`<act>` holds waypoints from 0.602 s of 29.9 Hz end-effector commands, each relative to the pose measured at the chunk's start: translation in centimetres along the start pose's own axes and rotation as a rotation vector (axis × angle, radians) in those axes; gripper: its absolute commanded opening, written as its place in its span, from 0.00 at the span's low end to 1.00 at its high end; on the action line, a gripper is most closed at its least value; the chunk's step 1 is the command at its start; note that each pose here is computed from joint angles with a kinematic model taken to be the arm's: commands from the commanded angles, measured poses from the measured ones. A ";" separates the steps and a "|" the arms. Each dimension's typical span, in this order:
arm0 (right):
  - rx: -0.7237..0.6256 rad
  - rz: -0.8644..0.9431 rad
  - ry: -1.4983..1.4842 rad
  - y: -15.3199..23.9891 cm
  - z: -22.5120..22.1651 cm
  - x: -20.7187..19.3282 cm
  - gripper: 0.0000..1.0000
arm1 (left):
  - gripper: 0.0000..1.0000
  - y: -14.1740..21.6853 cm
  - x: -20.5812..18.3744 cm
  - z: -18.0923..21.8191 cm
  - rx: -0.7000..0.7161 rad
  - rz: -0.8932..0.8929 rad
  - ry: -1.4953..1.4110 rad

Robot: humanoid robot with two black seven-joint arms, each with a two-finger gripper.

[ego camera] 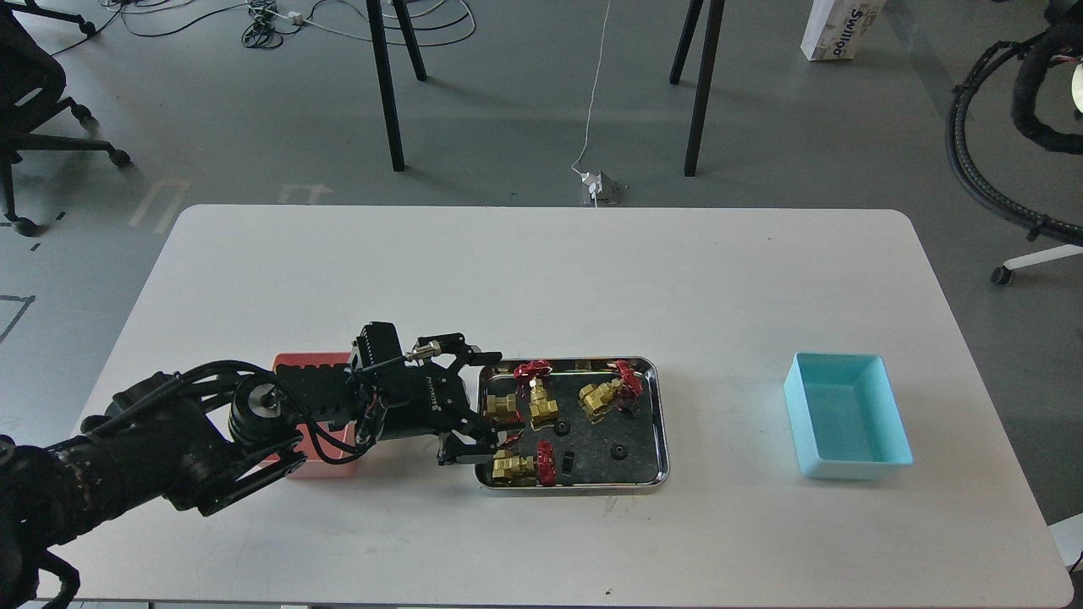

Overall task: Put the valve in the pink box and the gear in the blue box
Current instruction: 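Lower the open left gripper over a brass valve on the tray, then close the left gripper on the red-handled brass valve and lift it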

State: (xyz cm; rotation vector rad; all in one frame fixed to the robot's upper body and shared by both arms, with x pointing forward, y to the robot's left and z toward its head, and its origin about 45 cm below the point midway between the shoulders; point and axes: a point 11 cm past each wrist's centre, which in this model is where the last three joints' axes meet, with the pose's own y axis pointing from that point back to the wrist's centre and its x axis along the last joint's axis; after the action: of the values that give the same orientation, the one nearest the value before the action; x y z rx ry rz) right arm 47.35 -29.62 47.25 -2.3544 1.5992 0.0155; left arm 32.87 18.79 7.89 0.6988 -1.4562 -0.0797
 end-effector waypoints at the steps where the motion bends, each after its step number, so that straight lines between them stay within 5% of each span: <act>1: -0.003 0.003 0.000 0.1 0.1 0.1 1.00 | 0.99 0.2 -0.6 0.2 0.007 -0.003 0.022; 5: -0.002 0.001 -0.001 0.0 0.1 0.0 1.00 | 0.95 0.1 -0.5 0.1 0.028 0.020 0.070; 12: 0.000 0.001 0.000 0.1 0.0 0.0 1.00 | 0.71 0.3 -0.5 -0.1 0.039 0.025 0.087; 18: 0.000 0.001 0.000 0.1 0.0 0.1 1.00 | 0.65 0.7 -0.8 -0.4 0.048 0.016 0.090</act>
State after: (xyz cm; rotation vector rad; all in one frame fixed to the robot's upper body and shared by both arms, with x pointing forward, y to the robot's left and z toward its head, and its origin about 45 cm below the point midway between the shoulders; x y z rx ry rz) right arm 47.33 -29.68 47.16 -2.3541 1.6004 0.0159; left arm 32.79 19.60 7.54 0.7143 -1.3840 -0.0017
